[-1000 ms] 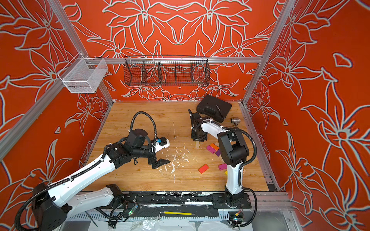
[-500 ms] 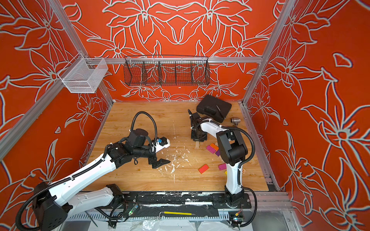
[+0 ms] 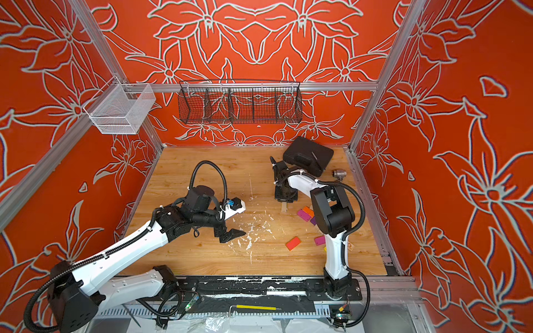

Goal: Assemble the letter k with building blocks
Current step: Assemble the building block at the center of the board.

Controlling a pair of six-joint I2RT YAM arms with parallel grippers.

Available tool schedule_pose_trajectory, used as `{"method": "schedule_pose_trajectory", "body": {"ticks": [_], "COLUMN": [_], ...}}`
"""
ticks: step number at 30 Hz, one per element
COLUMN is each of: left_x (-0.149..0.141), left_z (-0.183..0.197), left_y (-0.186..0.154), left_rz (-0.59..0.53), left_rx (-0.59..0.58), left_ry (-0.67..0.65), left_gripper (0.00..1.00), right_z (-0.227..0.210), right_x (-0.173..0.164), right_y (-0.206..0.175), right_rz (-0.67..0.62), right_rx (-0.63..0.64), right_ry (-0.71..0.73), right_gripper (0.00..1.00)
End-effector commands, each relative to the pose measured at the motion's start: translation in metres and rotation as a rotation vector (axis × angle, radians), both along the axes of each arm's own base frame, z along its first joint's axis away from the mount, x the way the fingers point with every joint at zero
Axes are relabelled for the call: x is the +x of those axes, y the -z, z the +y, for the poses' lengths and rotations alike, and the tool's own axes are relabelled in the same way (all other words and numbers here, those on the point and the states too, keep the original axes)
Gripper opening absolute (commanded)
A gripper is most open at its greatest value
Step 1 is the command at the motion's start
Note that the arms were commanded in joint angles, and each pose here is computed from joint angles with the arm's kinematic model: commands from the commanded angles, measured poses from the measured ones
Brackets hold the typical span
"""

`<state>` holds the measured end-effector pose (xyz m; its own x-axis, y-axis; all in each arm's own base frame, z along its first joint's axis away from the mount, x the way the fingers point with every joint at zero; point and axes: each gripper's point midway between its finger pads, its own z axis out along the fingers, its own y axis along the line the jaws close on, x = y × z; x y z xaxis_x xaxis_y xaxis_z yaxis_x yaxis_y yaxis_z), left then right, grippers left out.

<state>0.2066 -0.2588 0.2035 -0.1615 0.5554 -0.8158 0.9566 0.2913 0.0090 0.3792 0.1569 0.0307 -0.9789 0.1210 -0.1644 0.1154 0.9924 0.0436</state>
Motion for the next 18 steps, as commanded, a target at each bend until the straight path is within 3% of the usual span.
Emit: {"method": "schedule_pose_trajectory", "body": {"ticks": [1,18], "left_x": [0.0,0.0004], "left_z": [-0.0049,-0.0051], "left_y": [-0.0094,-0.008], "left_rz": [-0.01,-0.005], "left_rx": [-0.021,-0.018], "left_ry": [0.018,0.018], "left_gripper": [0.97,0.97], "right_z": [-0.002,-0.0014], "right_x": [0.0016,0.0029], "right_y": [0.0037,0.0071], "right_rz": [0.011,0.018], "right_rx": [-0.027,-0.031], "right_ry": [0.004,0.0], "right_gripper": [0.27,0.37]}}
